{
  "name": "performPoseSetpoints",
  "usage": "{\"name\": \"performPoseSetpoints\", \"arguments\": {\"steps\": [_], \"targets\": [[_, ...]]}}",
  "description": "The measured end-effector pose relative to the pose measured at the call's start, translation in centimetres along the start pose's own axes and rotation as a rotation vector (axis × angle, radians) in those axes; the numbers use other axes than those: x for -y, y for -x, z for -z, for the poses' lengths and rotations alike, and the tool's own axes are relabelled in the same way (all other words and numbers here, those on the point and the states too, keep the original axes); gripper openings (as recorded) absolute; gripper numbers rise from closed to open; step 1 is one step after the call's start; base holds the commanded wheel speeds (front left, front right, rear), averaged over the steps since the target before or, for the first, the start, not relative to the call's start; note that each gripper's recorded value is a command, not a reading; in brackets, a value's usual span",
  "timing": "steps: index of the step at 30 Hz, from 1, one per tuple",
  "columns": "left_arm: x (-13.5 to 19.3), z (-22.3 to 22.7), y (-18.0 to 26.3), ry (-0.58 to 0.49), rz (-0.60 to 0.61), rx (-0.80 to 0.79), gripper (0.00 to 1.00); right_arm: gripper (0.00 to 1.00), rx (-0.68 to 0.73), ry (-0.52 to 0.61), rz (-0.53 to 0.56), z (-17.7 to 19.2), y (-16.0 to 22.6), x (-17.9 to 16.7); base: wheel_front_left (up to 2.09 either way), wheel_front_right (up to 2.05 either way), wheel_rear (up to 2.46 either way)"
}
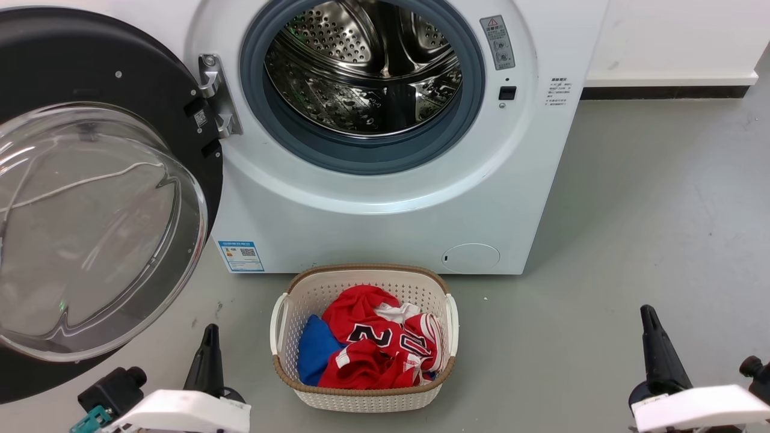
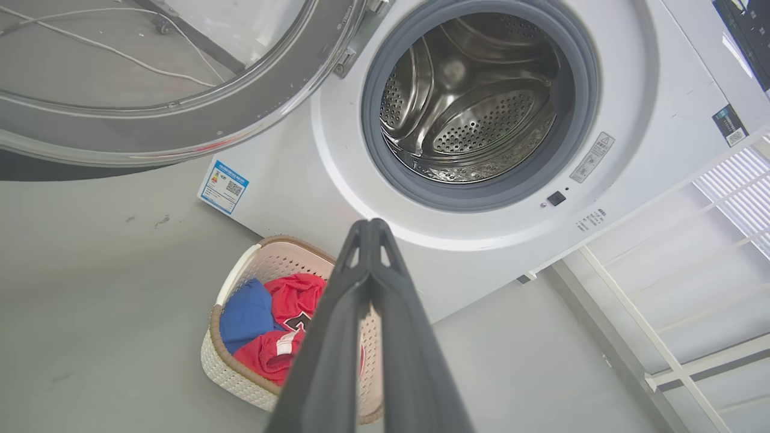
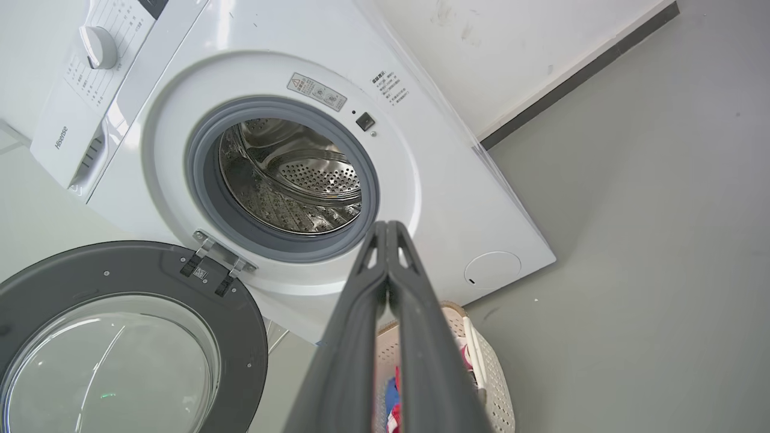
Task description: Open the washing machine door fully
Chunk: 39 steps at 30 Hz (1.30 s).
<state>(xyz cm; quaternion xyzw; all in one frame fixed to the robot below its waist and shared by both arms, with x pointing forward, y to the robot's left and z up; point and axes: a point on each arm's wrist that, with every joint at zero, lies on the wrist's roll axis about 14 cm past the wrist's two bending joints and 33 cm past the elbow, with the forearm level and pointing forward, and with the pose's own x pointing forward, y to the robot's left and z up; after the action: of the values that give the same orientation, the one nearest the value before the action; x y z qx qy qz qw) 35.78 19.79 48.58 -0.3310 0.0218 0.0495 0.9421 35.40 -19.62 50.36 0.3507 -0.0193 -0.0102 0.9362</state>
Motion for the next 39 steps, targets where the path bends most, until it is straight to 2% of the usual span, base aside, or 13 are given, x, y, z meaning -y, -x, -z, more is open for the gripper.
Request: {"name": "performPoseSetpoints", "arguments": {"steps": [39], "targets": [[0.4, -0.4, -1.6, 0.491, 0.026, -0.043, 0.00, 0.00, -0.034, -0.465, 0.039, 0.2, -1.7, 0.6, 0.00, 0.00, 0.00]]}}
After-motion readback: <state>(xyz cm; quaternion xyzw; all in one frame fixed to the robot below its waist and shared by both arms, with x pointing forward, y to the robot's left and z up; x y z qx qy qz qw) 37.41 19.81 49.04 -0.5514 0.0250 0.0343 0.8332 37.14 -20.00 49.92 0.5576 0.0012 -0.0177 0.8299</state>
